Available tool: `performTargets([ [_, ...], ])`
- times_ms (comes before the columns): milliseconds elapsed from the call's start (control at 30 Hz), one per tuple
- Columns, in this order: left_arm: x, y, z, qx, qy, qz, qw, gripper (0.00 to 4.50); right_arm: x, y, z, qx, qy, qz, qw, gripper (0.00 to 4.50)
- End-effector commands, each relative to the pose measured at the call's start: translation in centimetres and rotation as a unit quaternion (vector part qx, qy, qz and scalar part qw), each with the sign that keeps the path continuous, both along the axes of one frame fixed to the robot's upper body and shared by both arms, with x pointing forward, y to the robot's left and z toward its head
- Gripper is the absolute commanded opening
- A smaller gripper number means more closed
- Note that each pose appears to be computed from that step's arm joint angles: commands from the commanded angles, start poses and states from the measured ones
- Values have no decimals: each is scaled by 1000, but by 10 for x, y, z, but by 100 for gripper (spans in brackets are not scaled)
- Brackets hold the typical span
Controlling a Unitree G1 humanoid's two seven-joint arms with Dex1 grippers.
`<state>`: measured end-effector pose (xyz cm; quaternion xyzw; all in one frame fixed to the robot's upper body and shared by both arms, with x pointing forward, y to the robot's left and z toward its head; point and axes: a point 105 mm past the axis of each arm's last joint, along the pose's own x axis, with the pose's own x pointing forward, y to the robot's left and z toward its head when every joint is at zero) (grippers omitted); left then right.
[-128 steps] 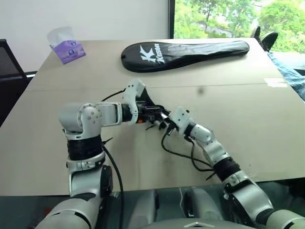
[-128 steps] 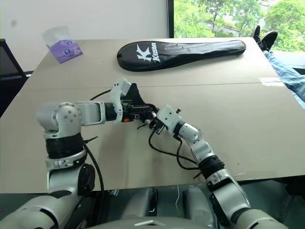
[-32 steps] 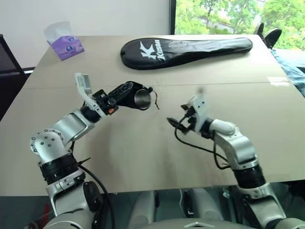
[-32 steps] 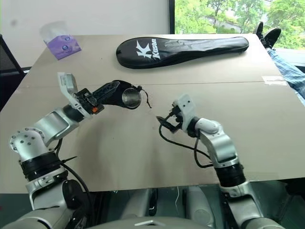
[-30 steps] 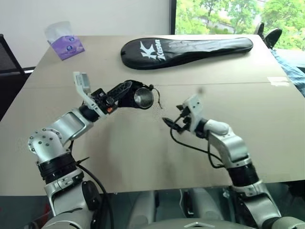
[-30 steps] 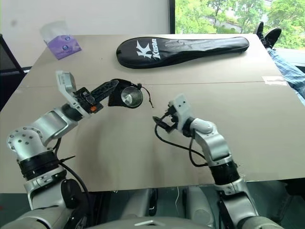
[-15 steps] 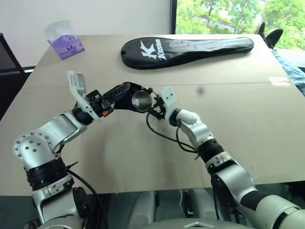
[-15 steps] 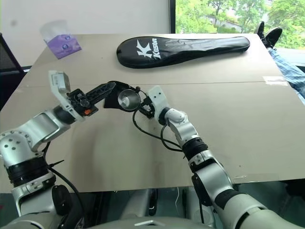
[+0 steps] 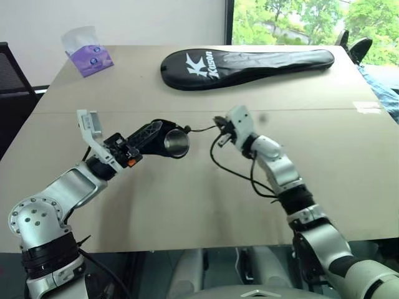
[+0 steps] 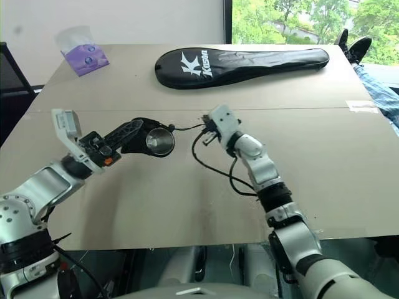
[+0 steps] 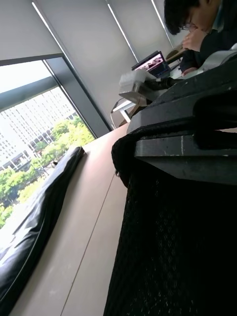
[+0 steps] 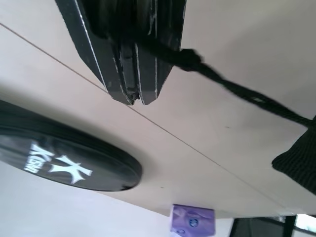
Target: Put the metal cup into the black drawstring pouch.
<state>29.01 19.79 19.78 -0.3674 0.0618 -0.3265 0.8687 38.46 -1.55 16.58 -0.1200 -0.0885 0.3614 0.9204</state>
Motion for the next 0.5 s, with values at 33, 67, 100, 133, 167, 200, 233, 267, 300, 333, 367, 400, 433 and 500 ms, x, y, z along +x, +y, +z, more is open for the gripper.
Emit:
performTargets([
  [33,-1,-7,10,-1,-33,-7,999,0,-10,-5,31,3,-43,-2,999,9],
  [67,0,-8,8,-1,-33,-6,999,0,-12,-9,37,2,-49,-6,999,9],
  [100,2,-8,7,-2,-32,-5,999,0,-14,-11,42,1,-54,-9,999,9],
  [133,2,-8,7,-2,-32,-3,999,0,-15,-13,45,0,-56,-12,998,9],
  [167,3,-7,6,-1,-33,-1,999,0,-16,-14,48,-2,-60,-15,998,9],
  [200,4,-7,6,-2,-33,-1,999,0,-18,-16,51,-3,-63,-17,998,9],
  [233,4,-7,6,-2,-35,-2,999,0,-19,-17,54,-4,-66,-18,998,9],
  [267,4,-8,6,-2,-36,-5,999,27,-20,-18,57,-5,-70,-19,997,3],
  [300,3,-9,6,-2,-37,-9,999,58,-21,-19,60,-7,-74,-20,997,0],
  [333,3,-10,5,-2,-37,-12,999,103,-21,-20,62,-8,-77,-21,997,0],
  [367,2,-10,5,-2,-37,-14,999,134,-22,-21,64,-8,-79,-21,997,0],
  [400,2,-9,4,-3,-37,-14,999,180,-22,-22,65,-9,-80,-22,997,0],
  [433,2,-9,3,-6,-36,-15,999,224,-23,-23,66,-9,-80,-21,997,0],
  [500,2,-7,1,-7,-34,-13,999,316,-24,-24,66,-12,-78,-18,997,0],
])
